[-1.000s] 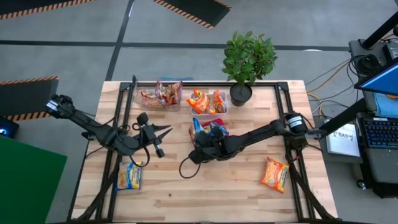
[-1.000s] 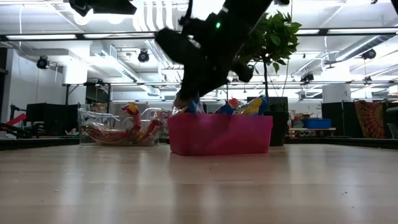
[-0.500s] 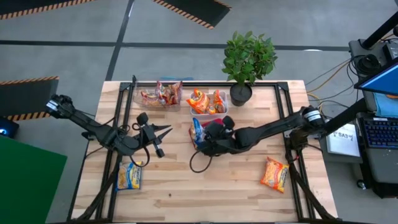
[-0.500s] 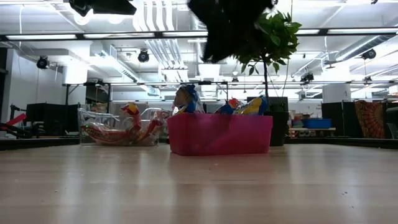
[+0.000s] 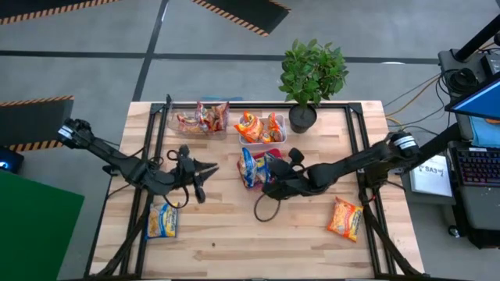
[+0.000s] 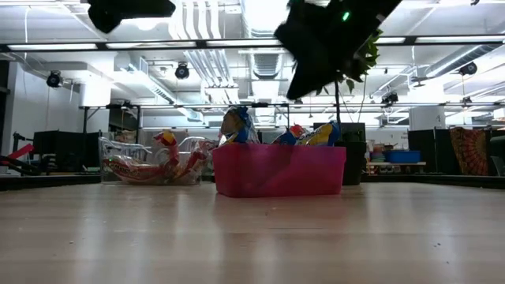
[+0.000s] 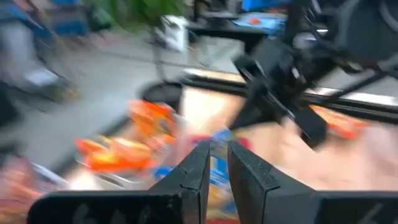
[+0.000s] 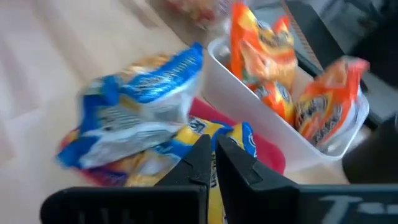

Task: Sort Maruchan noodles
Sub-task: Put the blue noodle pack into the red bin

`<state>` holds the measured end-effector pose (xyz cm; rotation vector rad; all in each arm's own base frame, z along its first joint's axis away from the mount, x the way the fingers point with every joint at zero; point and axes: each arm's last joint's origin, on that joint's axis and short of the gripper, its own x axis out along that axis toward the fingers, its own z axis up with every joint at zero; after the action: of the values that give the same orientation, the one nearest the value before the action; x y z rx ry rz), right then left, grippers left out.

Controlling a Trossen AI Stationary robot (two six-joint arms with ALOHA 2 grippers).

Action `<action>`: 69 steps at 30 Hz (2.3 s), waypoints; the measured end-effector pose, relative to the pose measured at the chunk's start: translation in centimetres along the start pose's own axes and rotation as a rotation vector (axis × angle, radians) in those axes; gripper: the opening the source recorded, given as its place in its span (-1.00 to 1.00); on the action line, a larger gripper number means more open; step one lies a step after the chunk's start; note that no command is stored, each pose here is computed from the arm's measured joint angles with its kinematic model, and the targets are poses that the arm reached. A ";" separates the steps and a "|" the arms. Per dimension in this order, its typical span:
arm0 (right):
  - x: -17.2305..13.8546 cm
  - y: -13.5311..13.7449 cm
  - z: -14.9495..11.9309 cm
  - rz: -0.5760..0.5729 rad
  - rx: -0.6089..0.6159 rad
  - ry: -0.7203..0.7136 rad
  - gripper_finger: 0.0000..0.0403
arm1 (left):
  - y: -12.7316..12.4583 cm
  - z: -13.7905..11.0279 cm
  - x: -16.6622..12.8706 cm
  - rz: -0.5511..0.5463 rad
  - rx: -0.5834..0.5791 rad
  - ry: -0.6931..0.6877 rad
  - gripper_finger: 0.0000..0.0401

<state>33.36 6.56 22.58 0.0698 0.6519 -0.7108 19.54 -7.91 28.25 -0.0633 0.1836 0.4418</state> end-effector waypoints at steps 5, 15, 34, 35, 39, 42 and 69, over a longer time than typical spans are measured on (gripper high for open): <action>-4.1 -0.8 0.7 0.089 -0.075 -0.065 -0.94 | -0.8 -1.1 0.1 -0.134 -0.269 0.121 -0.81; -8.6 -2.2 -2.0 0.221 -0.133 -0.114 -0.94 | -4.9 -5.6 1.8 -0.168 -0.533 0.574 -0.81; -10.4 -2.3 -1.0 0.360 -0.108 -0.108 -0.94 | -8.0 -9.7 -0.2 0.515 -0.088 1.460 -0.46; -10.3 -2.3 -1.1 0.358 -0.111 -0.106 -0.94 | -7.9 -10.3 -0.3 0.536 -0.070 1.482 -0.39; -10.1 -2.0 -1.3 0.353 -0.123 -0.098 -0.94 | -7.5 -12.3 -0.7 0.601 -0.037 1.518 -0.13; -10.1 -2.0 -1.3 0.354 -0.123 -0.097 -0.94 | -7.1 -13.7 -0.9 0.630 -0.053 1.508 -0.04; -10.0 -1.6 -1.1 0.367 -0.113 -0.121 -0.94 | -9.1 -13.0 -0.8 0.450 -0.032 1.040 -0.98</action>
<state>26.08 11.46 27.75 0.0405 0.5432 -0.3209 20.63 -17.78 15.88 -0.2859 1.2310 0.8317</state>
